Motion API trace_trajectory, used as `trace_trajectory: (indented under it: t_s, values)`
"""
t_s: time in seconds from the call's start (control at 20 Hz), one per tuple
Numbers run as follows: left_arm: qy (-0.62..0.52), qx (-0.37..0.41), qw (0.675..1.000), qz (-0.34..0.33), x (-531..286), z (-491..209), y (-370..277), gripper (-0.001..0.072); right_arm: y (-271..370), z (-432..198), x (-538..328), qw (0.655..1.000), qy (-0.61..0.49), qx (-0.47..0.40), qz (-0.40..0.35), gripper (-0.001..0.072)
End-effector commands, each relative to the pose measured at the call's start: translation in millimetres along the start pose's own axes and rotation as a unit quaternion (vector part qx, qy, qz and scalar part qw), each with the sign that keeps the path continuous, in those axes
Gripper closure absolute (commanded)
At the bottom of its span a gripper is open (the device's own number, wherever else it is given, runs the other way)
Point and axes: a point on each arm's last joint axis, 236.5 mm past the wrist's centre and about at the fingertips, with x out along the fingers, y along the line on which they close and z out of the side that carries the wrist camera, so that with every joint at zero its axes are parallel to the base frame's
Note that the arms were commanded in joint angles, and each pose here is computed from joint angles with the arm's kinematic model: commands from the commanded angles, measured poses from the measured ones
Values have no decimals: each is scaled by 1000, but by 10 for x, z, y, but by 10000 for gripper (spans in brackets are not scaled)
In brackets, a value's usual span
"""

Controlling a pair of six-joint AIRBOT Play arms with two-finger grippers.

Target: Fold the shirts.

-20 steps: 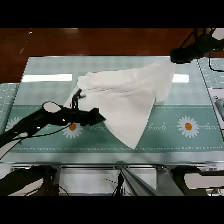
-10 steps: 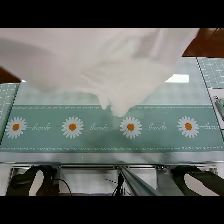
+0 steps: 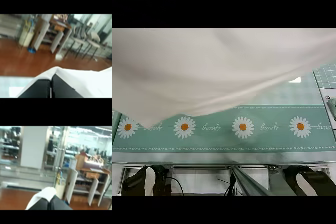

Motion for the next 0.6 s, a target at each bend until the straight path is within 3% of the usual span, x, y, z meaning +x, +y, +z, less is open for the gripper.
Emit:
trace_trajectory:
  t_s: [0.0,0.2,0.4,0.55]
  values:
    - [97,-40,994,8,-54,-461,-7,682,-29,-318,-100,997,72,-5,-4,682]
    - [176,-78,981,21,-99,-878,140,682,147,-1280,149,970,243,-16,26,682]
    - [229,-137,962,60,1,-1429,778,682,327,-2194,745,938,344,-21,43,682]
    - [256,-254,930,77,165,-2081,1379,682,587,-3135,1240,906,417,-28,65,682]
